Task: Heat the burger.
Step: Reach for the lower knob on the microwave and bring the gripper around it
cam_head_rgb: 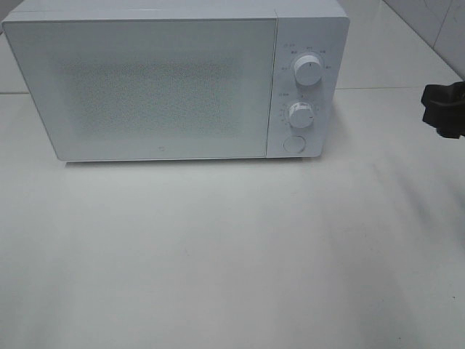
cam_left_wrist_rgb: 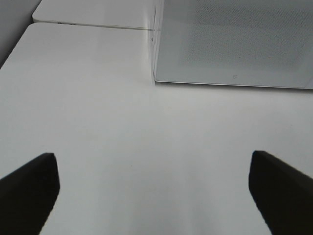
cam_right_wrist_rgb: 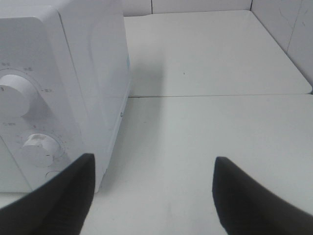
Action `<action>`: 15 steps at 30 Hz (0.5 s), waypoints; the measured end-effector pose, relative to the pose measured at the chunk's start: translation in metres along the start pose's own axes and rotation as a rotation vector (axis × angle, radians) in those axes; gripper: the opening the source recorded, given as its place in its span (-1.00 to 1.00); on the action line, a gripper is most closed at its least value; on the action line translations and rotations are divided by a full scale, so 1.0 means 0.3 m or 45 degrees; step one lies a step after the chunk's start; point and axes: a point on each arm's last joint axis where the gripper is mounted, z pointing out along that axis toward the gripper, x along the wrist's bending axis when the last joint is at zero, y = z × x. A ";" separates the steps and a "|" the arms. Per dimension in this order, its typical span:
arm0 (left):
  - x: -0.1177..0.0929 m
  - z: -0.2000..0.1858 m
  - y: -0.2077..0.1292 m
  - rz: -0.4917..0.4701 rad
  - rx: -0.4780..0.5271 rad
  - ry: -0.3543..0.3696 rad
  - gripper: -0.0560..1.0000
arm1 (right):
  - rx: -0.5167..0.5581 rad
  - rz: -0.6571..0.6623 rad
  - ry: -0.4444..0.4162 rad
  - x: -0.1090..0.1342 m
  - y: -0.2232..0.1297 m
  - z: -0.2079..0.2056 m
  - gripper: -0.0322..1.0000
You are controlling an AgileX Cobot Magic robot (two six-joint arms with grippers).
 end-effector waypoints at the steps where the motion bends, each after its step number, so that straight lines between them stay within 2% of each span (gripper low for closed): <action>1: 0.000 0.000 0.000 0.000 0.000 0.000 0.95 | -0.031 0.006 -0.004 0.008 -0.024 0.012 0.35; 7: 0.000 0.000 0.000 0.000 0.000 0.000 0.95 | -0.128 -0.069 -0.013 0.073 -0.059 0.053 0.35; 13: 0.000 0.000 0.000 0.000 0.000 0.000 0.95 | -0.148 -0.116 -0.036 0.121 -0.091 0.073 0.35; 15: 0.000 0.000 0.000 0.000 0.000 0.000 0.95 | -0.161 -0.111 -0.061 0.165 -0.120 0.080 0.35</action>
